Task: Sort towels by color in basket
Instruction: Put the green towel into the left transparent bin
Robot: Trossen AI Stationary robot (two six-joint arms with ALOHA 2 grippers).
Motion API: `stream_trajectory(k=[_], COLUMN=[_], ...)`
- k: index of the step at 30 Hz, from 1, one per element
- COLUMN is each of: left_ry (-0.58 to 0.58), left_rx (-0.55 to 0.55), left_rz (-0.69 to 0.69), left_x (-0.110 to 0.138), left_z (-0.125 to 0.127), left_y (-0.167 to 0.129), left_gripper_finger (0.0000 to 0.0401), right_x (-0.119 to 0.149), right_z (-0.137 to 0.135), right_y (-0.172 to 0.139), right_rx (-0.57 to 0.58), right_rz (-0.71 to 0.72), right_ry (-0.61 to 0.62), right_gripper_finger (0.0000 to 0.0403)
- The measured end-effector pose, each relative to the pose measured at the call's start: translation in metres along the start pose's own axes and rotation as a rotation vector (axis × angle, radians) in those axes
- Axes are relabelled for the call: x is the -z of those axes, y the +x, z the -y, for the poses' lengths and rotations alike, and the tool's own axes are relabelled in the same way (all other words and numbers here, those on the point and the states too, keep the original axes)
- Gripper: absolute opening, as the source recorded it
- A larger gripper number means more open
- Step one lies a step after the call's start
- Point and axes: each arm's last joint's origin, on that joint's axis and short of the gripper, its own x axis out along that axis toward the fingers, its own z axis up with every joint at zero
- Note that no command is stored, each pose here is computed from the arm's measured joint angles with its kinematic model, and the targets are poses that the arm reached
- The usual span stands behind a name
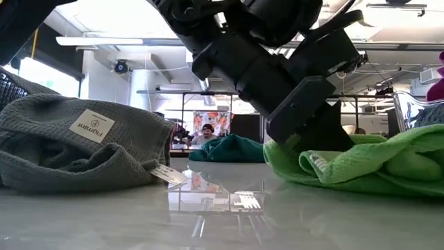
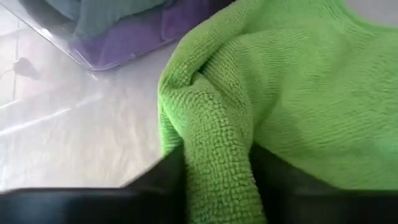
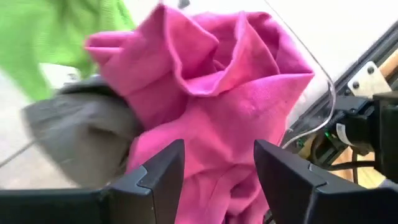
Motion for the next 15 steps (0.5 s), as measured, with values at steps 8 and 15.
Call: stream_trajectory(k=[8,15], left_ry=[-0.040,-0.180], left_rx=[0.008,-0.027], left_rz=[-0.083,-0.043], left_x=[-0.008,-0.002], left_z=[0.011,0.015], left_y=[-0.022,-0.074], left_gripper_finger=[0.0017,0.0005], right_x=[-0.009,-0.027], right_z=[-0.012,-0.036], right_y=[-0.022,-0.007], right_rx=[-0.191,-0.272], right_rz=[0.301,0.543], right_ry=[-0.223,-0.384], right_gripper_finger=[0.0190,0.0190])
